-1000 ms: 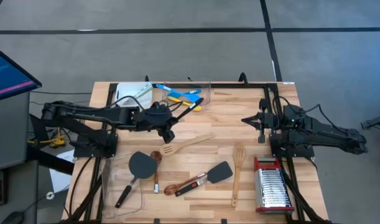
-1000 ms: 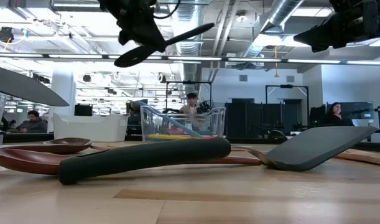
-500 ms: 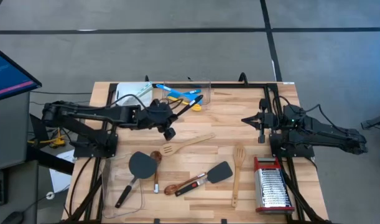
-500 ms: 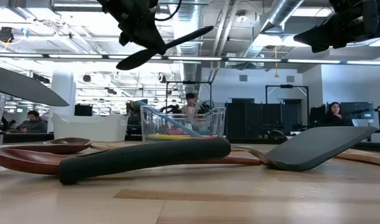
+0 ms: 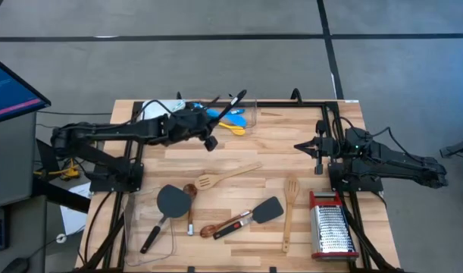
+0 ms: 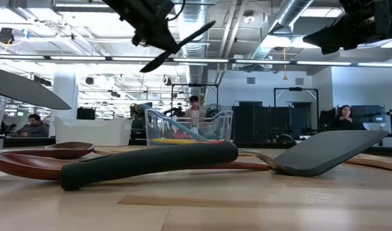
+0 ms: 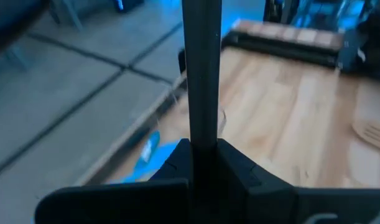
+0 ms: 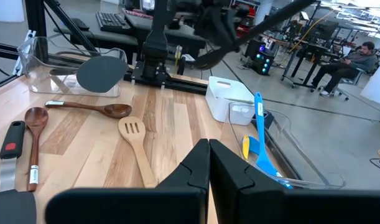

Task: Pick & Place Kitchen Items
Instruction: Put the black serving spoon into the top transparent bin

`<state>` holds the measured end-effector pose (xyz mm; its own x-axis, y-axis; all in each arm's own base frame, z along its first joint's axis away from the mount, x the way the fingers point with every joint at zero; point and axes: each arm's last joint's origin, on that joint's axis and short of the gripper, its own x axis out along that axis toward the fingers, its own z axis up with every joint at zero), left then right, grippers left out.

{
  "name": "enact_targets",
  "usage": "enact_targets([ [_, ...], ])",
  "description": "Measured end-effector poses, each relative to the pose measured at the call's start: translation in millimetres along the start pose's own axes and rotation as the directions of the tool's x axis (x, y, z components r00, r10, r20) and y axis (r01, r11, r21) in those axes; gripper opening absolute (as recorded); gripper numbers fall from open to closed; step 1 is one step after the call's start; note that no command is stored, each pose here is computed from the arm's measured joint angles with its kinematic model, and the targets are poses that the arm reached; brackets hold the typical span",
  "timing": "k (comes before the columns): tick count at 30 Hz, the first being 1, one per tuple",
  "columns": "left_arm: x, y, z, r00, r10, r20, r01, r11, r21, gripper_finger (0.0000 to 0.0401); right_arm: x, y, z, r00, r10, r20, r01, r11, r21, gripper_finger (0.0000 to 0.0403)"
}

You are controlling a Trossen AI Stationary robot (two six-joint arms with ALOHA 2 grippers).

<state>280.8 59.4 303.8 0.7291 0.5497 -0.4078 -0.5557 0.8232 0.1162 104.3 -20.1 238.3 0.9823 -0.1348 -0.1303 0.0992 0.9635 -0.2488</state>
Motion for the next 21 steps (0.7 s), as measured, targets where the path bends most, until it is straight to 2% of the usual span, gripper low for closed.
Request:
enact_targets([
  [4, 15, 4, 7, 0.996, 0.026, 0.084, -0.029, 0.999, 0.036, 0.0015, 0, 0, 0, 1.0, 0.0, 0.0, 0.0, 1.0, 0.002, 0.0],
  [7, 35, 7, 4, 0.994, 0.054, 0.092, -0.059, 0.997, 0.055, 0.0015, 0, 0, 0, 1.0, 0.0, 0.0, 0.0, 1.0, 0.002, 0.0],
  [14, 85, 21, -16, 0.992, 0.114, 0.056, -0.118, 0.989, 0.084, 0.0015, 0, 0, 0, 1.0, -0.001, 0.0, 0.001, 1.0, 0.0, 0.0],
  [21, 115, 42, -35, 0.989, 0.147, 0.0, -0.147, 0.987, 0.071, 0.0016, 0, 0, 0, 1.0, -0.001, 0.0, 0.001, 1.0, -0.004, 0.0],
])
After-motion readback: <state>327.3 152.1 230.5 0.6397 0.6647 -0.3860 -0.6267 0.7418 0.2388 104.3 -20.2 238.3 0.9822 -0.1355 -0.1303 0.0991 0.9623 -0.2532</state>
